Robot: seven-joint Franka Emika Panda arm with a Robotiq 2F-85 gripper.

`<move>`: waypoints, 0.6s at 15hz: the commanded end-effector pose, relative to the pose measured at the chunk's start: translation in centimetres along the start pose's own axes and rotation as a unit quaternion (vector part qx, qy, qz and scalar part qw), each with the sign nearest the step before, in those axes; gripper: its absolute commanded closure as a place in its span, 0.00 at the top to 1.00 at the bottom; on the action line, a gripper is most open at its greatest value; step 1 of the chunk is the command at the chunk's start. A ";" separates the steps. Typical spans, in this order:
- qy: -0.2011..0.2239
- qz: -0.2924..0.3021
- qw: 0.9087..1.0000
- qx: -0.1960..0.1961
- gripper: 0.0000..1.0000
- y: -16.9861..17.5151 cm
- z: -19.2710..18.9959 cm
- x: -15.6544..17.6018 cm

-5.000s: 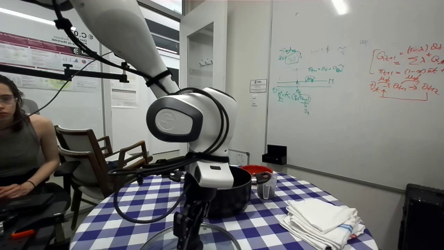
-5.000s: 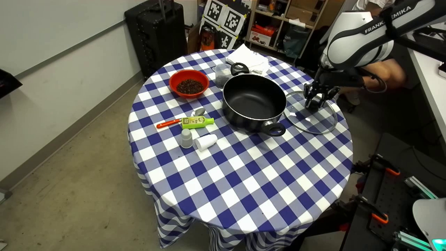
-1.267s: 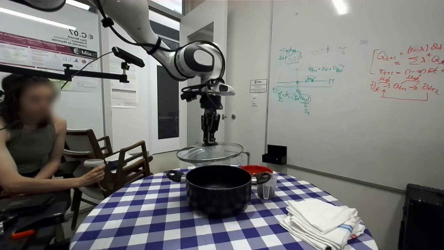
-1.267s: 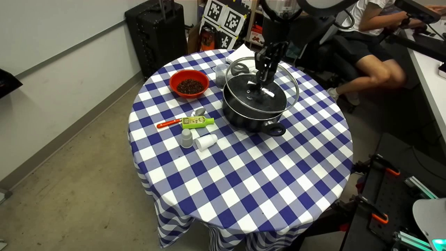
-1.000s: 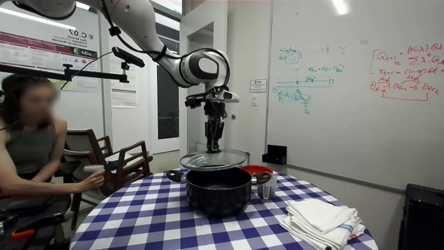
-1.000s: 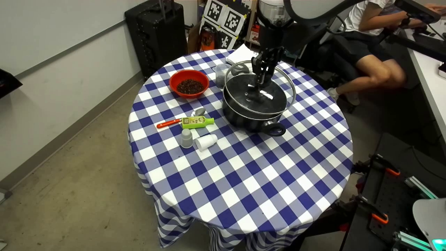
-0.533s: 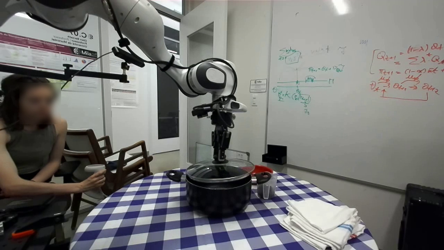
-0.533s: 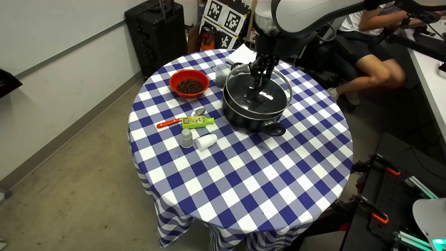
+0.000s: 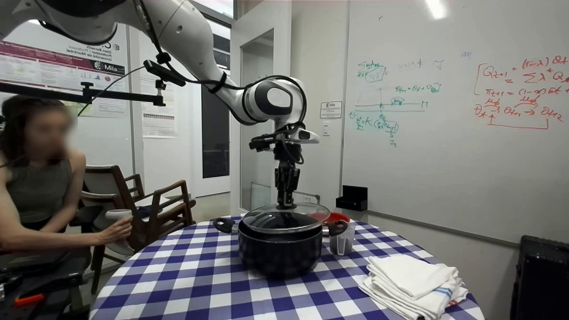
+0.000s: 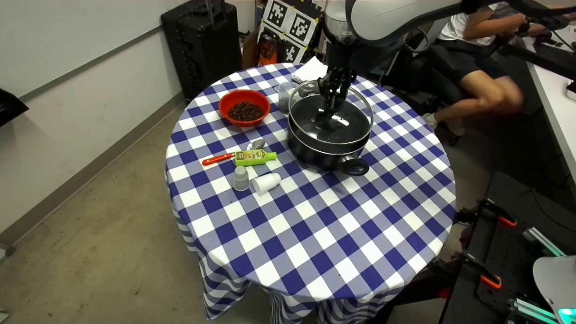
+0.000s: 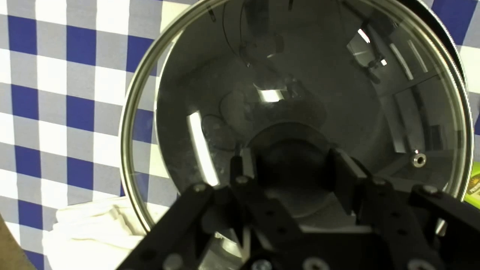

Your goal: Pick up the glass lid from the table and put it on the pot.

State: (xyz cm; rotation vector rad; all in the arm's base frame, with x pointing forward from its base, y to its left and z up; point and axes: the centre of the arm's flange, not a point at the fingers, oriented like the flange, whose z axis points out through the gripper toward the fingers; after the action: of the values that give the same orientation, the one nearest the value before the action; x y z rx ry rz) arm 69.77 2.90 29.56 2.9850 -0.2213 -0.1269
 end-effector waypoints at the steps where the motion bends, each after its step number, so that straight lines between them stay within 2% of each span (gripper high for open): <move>1: 0.008 0.003 1.000 -0.005 0.25 -0.7 -1.3 0.5; 9: 0.004 0.000 1.000 -0.004 0.25 -1.2 -1.0 -0.1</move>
State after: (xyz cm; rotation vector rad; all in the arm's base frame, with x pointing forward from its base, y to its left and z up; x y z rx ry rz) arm 69.73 3.87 29.42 2.9857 -0.2005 -0.1285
